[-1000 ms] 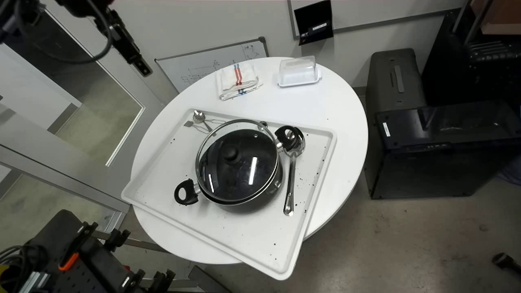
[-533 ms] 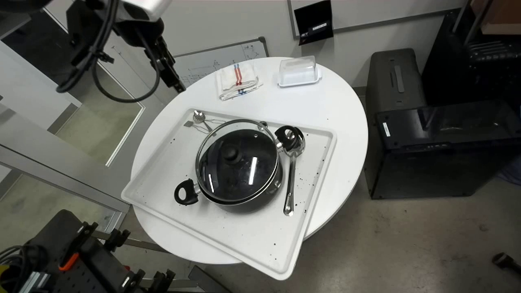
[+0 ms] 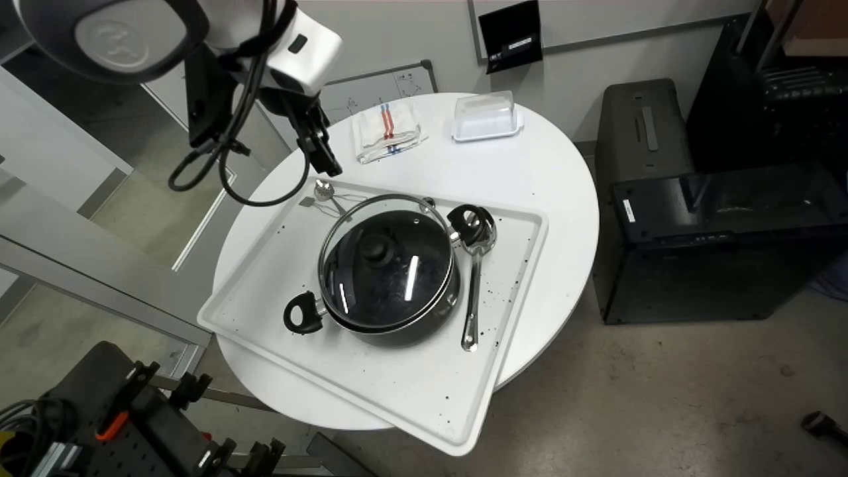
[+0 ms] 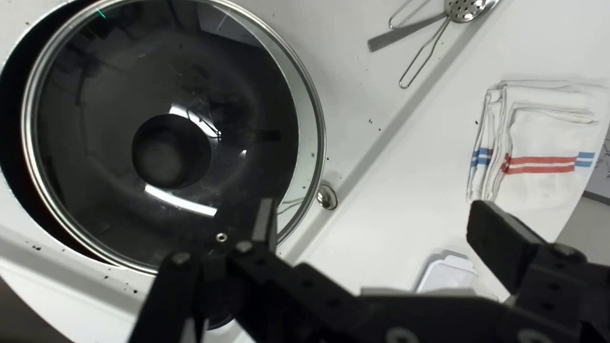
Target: Remove the lid from the pot
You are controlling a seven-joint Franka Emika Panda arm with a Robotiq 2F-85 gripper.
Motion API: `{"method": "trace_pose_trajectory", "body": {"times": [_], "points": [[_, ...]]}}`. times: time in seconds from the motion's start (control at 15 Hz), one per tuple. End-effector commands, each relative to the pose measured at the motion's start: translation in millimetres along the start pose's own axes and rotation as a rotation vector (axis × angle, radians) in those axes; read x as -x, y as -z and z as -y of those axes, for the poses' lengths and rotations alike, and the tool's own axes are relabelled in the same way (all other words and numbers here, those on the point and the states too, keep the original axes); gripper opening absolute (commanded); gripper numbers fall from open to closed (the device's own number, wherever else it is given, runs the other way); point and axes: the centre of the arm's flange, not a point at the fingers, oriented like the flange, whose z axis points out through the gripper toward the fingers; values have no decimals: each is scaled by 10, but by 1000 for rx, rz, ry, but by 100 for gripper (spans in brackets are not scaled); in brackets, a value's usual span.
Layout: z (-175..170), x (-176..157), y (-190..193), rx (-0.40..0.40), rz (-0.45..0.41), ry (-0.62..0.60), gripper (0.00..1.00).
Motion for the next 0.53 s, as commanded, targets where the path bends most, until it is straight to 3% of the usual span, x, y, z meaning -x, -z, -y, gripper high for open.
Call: {"method": "trace_pose_trajectory", "body": {"times": [0.0,0.47], "points": [[-121,-87,-245,-9,-27,-48,100],[-464,-135,-510,-13,-47,-172,100]]}}
